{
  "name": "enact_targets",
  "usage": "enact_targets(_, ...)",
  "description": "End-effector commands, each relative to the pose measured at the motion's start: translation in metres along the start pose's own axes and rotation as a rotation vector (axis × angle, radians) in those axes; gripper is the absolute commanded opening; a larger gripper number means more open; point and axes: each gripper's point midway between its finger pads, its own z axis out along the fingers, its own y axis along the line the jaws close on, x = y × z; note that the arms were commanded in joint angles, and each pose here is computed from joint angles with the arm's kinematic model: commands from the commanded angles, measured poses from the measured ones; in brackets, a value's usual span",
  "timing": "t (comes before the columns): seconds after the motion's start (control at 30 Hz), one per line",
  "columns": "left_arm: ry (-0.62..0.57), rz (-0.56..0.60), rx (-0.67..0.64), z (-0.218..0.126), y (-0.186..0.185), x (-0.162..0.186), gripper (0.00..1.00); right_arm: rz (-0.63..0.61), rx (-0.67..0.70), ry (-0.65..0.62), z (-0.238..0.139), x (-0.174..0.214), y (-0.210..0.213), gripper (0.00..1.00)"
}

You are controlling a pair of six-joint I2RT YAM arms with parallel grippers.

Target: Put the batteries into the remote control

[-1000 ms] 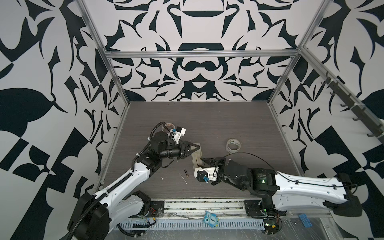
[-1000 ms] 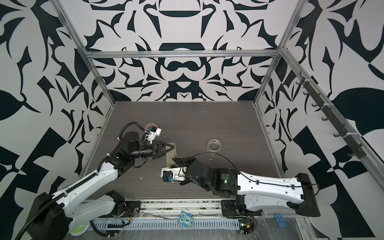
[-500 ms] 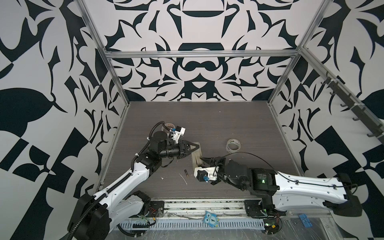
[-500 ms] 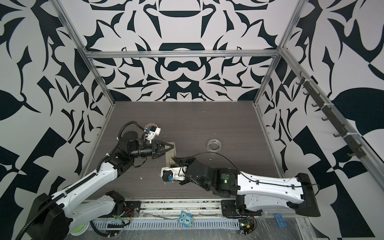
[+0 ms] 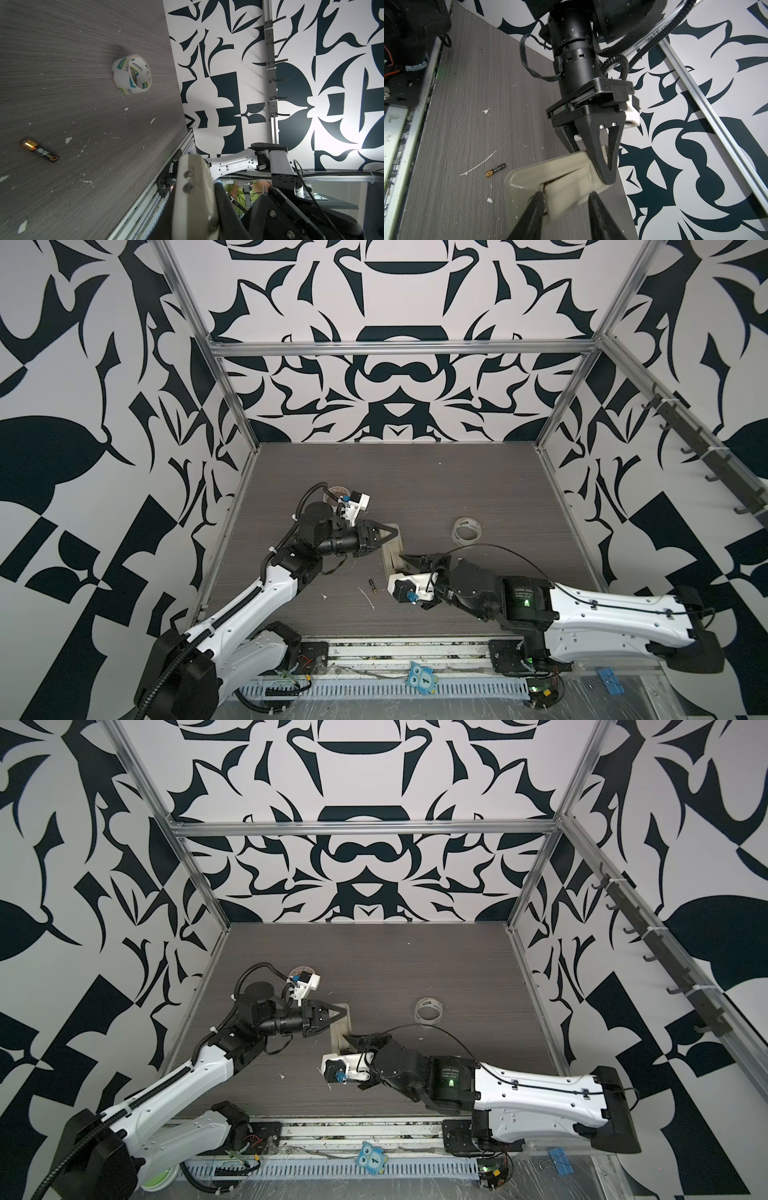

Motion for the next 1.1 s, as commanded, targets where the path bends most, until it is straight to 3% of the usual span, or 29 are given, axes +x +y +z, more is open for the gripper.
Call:
enact_targets(0.0, 0.052, 0.029, 0.049, -0.004, -0.018, 0.010, 0.00, 0.033, 0.098, -0.033, -0.007, -0.012, -0.027, 0.40)
enact_targets(1.07, 0.033, 0.023, 0.039, -0.011, -0.013, 0.006, 0.00, 0.020, 0.047, -0.034, -0.005, -0.013, -0.015, 0.43)
